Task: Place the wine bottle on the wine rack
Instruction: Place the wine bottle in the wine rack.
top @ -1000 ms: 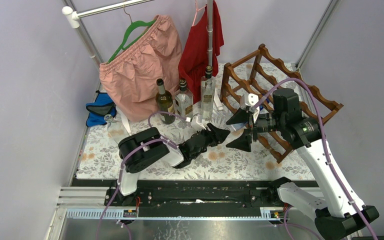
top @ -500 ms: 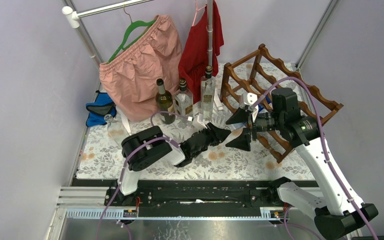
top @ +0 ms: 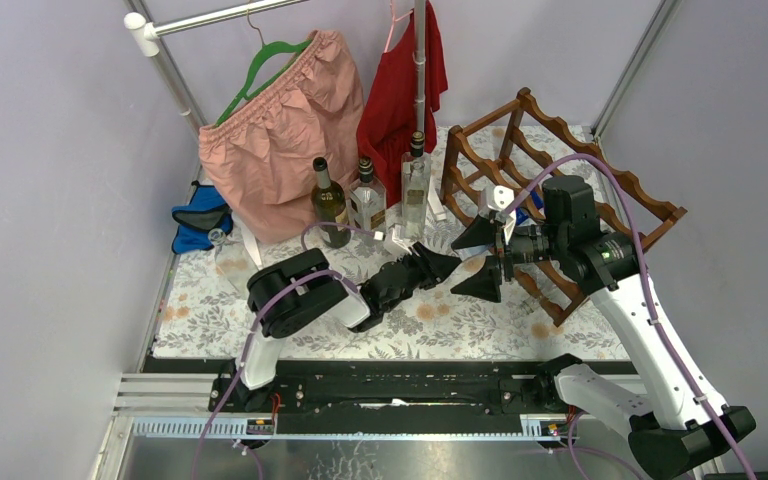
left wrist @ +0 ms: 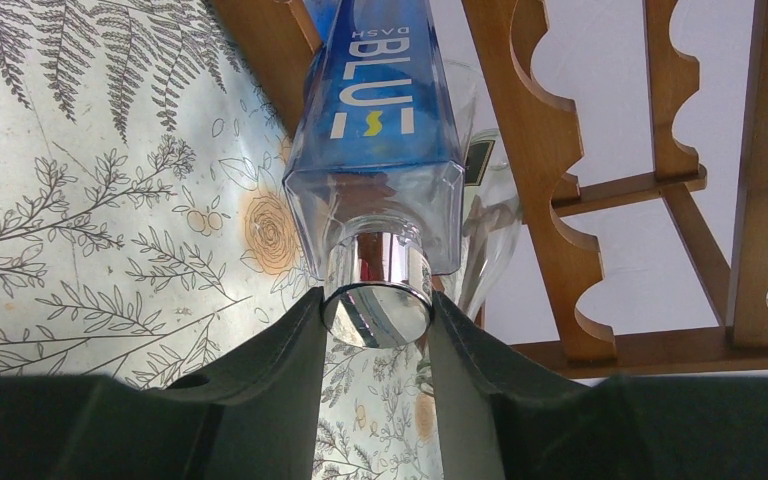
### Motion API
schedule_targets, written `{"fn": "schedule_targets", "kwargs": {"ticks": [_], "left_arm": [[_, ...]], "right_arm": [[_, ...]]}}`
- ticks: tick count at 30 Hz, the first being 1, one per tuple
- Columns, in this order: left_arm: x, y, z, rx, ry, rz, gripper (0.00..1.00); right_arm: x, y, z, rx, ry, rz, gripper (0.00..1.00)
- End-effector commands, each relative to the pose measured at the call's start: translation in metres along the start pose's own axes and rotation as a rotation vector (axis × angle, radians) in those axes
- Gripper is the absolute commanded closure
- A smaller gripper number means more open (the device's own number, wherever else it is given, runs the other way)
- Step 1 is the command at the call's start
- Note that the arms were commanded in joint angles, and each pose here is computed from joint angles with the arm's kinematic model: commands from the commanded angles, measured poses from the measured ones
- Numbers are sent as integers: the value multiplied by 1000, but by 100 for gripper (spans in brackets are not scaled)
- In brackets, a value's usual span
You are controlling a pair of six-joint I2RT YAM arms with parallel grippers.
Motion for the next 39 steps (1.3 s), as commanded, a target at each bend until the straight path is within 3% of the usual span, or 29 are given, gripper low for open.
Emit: {"fn": "schedule_targets", "kwargs": {"ticks": [1, 11, 22, 39], "left_arm": [[6, -6, -9, -27, 61, -18, 54], [7, -9, -7, -53, 78, -23, 52], [3, -6, 8, -117, 71, -34, 83], [9, 7, 41, -180, 26, -7, 89]], "right_arm": [[0, -4, -1, -28, -20, -26, 0], [0, -3, -2, -26, -24, -28, 0], [0, -2, -2, -22, -28, -29, 0], [2, -2, -5, -12, -32, -25, 0]]}}
Point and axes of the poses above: each gripper's point midway between its finger pads, its own x axis out along the fingers, its own z axis along the line the jaws close on, y = z × x, the point moved 8 cm from there along -x, back along the fingers, and after that the axes turned 5 degrees about x, right-handed, at the moved point
